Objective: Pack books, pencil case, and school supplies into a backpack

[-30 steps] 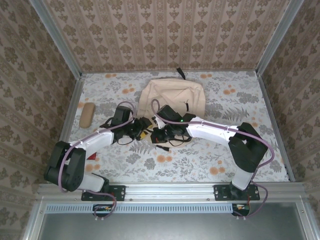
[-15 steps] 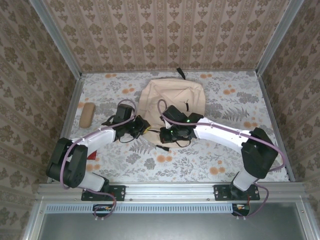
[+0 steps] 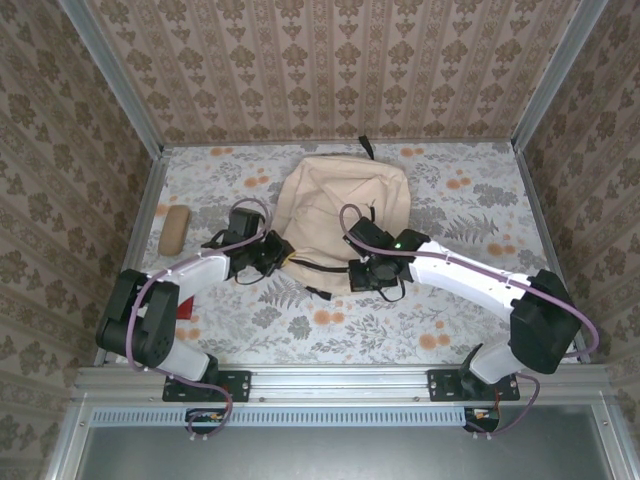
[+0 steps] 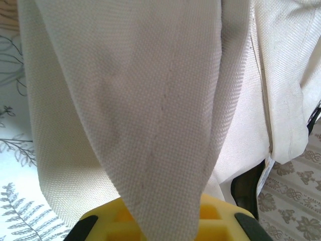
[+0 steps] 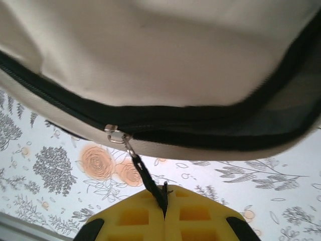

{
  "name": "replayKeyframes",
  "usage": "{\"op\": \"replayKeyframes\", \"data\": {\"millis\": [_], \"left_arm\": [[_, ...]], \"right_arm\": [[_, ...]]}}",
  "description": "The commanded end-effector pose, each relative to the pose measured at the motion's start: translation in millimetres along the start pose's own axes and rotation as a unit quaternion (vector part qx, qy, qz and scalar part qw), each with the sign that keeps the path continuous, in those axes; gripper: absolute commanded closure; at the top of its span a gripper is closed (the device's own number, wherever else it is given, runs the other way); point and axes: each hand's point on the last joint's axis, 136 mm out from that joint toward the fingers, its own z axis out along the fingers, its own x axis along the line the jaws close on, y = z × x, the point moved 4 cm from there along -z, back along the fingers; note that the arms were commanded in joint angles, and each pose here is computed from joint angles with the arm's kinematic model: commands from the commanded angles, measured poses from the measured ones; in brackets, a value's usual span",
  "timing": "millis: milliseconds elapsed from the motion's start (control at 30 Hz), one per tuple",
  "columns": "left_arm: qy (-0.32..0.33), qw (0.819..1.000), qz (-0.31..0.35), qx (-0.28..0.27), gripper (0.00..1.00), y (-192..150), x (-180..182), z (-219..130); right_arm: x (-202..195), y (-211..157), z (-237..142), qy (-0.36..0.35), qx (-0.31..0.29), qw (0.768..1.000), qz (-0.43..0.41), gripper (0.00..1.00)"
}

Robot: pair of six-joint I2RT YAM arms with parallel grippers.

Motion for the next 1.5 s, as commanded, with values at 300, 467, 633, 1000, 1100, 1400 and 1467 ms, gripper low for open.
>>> {"op": "replayKeyframes", "data": {"millis": [300,467,633,1000,1100,1400,1467], "left_arm": [[0.038,0.997,0.033,-0.058,0.63,33,6,-37],[0.050,0.998,0.030,-0.036,0.38,17,25,-44],[0.003,0.999,0.024,-0.021,0.30,4,16,-53],[-0.045,0.999,0.003,0.007,0.36,-12,-10,-38],[-0.039,0.999,-0.005,0.004,0.49,-12,-8,-32],[0.032,0.999,0.000,-0.029,0.86,-3,16,-27],[0.045,0.998,0.001,-0.035,0.89,-1,21,-26]], "right_arm": [[60,0,-3,0.121,0.032,0.988,-0.086,1.00],[106,18,-3,0.183,0.027,0.977,-0.106,1.00],[137,28,-2,0.230,0.032,0.965,-0.120,1.00],[150,30,1,0.258,0.040,0.957,-0.127,1.00],[147,27,-1,0.254,0.043,0.958,-0.126,1.00],[96,1,-12,0.143,0.063,0.980,-0.122,1.00],[81,-3,-13,0.107,0.065,0.985,-0.120,1.00]]}}
